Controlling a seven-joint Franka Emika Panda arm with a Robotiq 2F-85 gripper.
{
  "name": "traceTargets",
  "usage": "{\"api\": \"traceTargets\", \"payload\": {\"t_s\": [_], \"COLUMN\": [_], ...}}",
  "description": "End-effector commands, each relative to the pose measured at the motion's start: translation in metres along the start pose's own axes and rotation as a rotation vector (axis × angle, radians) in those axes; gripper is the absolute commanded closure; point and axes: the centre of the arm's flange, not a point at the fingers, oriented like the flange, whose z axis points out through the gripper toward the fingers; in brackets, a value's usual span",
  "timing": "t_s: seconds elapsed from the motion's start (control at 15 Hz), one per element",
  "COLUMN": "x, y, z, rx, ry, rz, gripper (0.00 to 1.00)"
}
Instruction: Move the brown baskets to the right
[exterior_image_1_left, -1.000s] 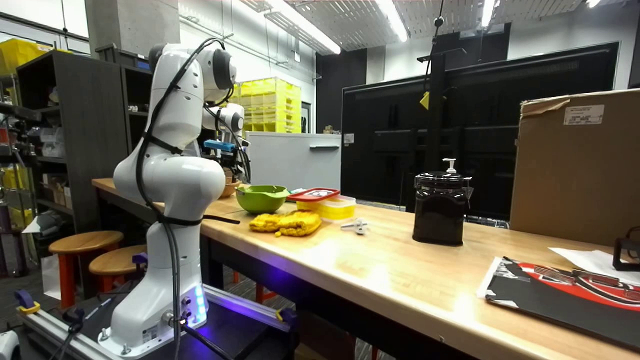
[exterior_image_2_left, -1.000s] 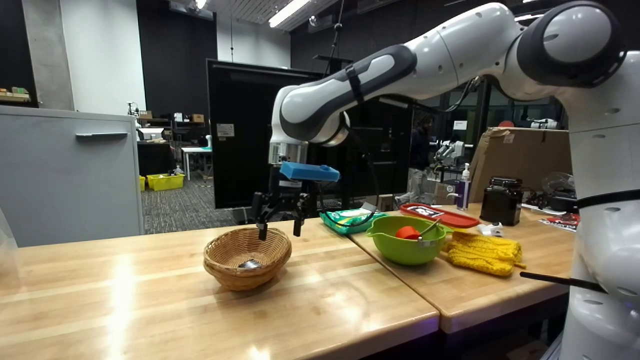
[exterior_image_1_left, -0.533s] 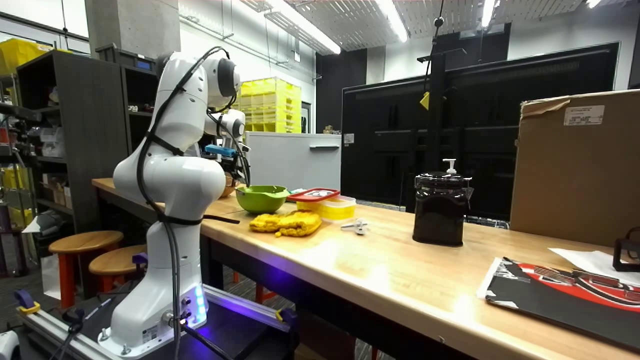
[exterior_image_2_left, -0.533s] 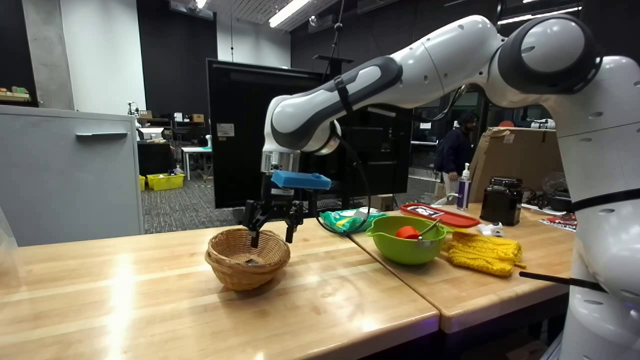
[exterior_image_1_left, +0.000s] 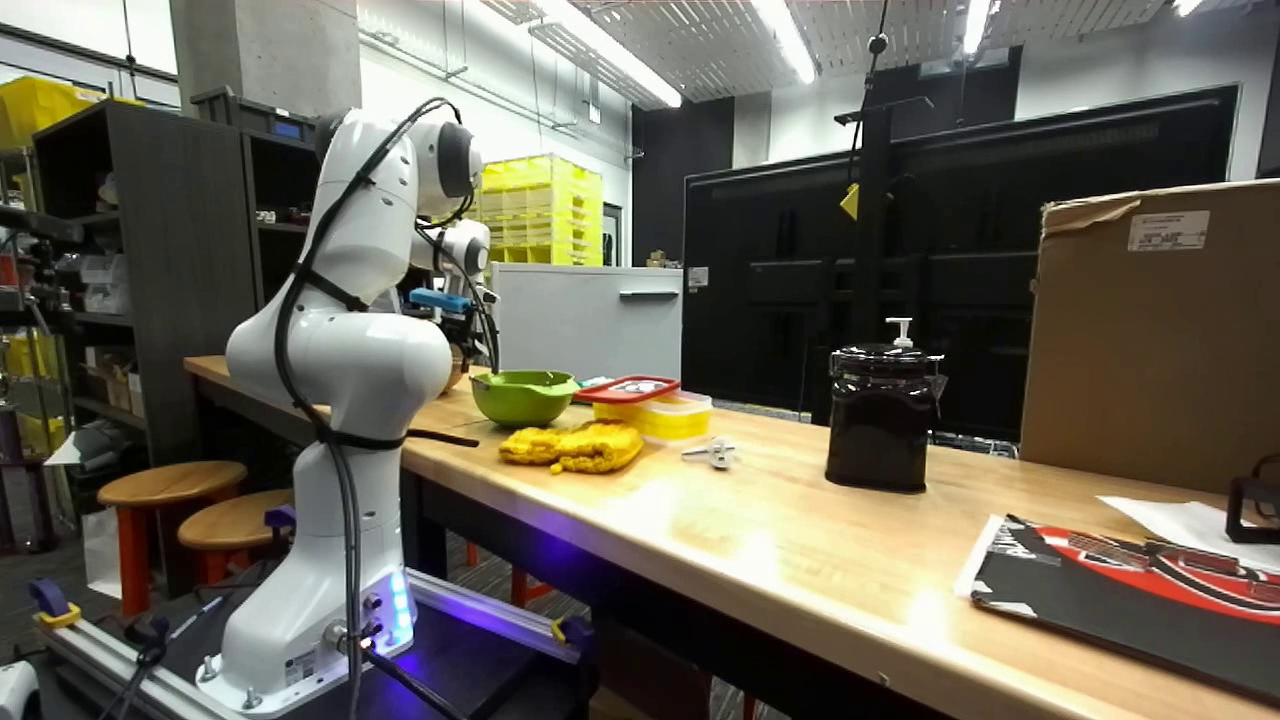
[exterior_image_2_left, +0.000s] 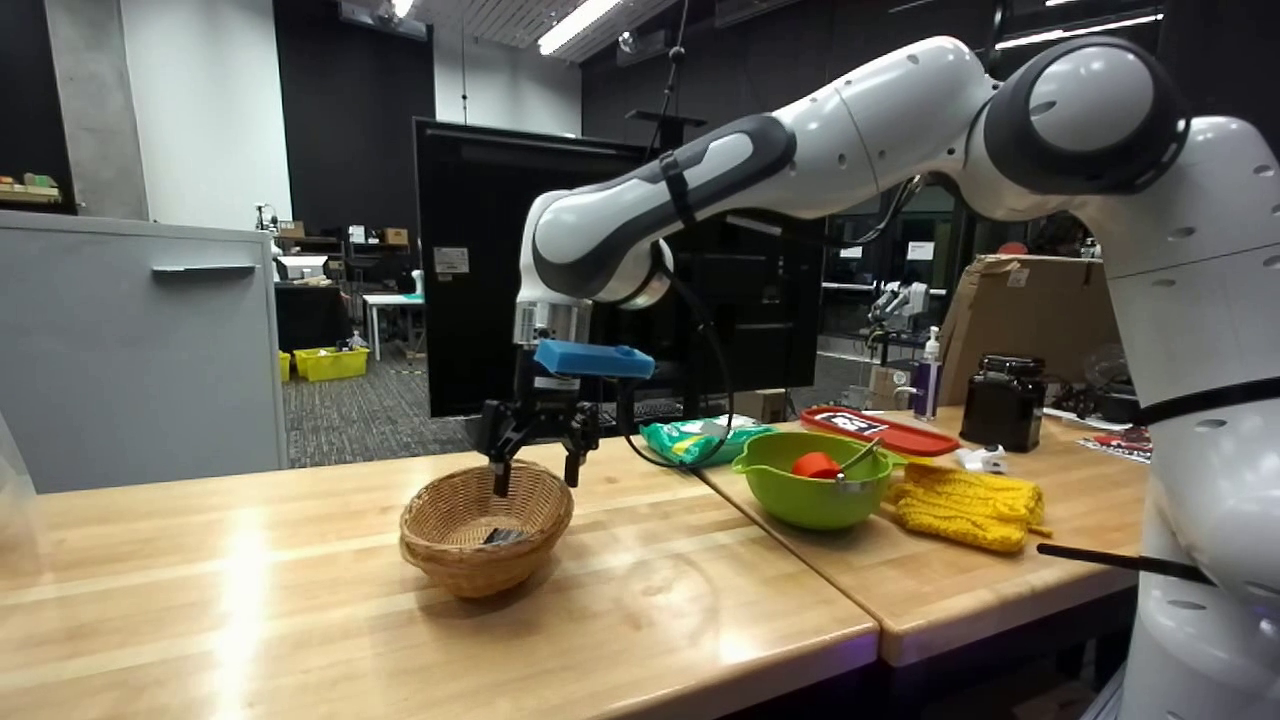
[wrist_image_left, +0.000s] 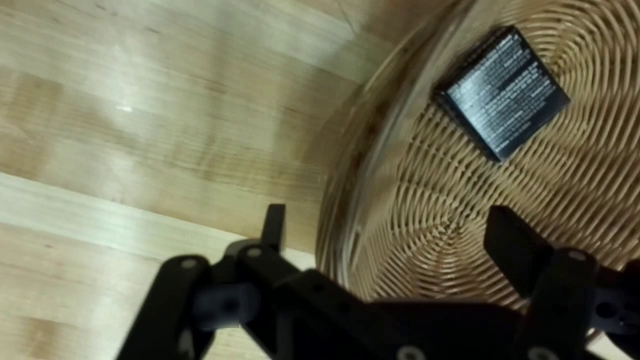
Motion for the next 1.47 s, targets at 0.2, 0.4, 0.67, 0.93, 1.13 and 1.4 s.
{"api": "traceTargets", "payload": {"t_s": [0.2,0.4,0.67,0.93,1.13,1.4], "x": [0.001,0.001,-0.001,0.002,0.005,0.002], "y": [-0.009,-0.006,0.0,0.004,0.002,0.001], "z": [-0.015,-0.012,-0.005,0.002,0.002,0.001], "rx": [-0.016,-0.011,-0.005,0.006,0.003,-0.003], "ry": [-0.024,-0.023,-0.017,-0.012,-0.017,-0.017], "rz": [-0.017,-0.018,-0.019,-0.038,-0.063,-0.076], "gripper": [0.0,0.0,0.0,0.0,0.0,0.0]}}
